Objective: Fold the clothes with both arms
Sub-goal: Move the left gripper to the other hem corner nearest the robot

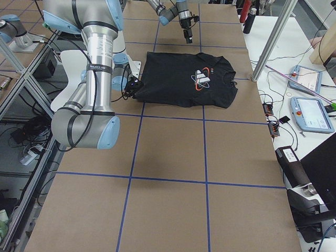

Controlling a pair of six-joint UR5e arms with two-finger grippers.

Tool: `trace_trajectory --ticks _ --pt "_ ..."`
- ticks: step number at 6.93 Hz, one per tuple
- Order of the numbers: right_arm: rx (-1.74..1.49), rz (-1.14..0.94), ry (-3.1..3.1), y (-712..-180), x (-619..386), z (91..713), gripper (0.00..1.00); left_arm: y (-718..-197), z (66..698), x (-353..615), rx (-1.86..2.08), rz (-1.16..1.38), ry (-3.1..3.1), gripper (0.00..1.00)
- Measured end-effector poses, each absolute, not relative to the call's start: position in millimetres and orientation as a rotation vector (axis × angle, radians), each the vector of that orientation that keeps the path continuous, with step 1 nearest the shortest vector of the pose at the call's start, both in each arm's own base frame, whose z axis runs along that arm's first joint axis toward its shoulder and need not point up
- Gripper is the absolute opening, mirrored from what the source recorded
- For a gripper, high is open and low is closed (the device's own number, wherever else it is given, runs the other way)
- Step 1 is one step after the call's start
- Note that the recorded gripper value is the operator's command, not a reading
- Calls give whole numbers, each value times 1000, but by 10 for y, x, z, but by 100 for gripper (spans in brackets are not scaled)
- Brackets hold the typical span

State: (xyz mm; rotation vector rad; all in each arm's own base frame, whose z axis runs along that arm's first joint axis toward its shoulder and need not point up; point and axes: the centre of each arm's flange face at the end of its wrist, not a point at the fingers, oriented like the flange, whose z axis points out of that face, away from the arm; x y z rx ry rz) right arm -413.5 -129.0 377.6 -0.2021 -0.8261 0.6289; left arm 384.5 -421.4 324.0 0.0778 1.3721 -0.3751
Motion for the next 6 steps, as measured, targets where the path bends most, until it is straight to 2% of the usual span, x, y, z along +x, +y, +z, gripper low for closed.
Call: trace_trajectory --ticks 2,6 --pt "-218 620 -827 -1273 -4135 3760 0 -3266 3466 3909 21 -448 1332 100" --pt "-231 632 -831 -1355 -4111 3729 0 -2057 3666 4596 -87 -570 1180 98"
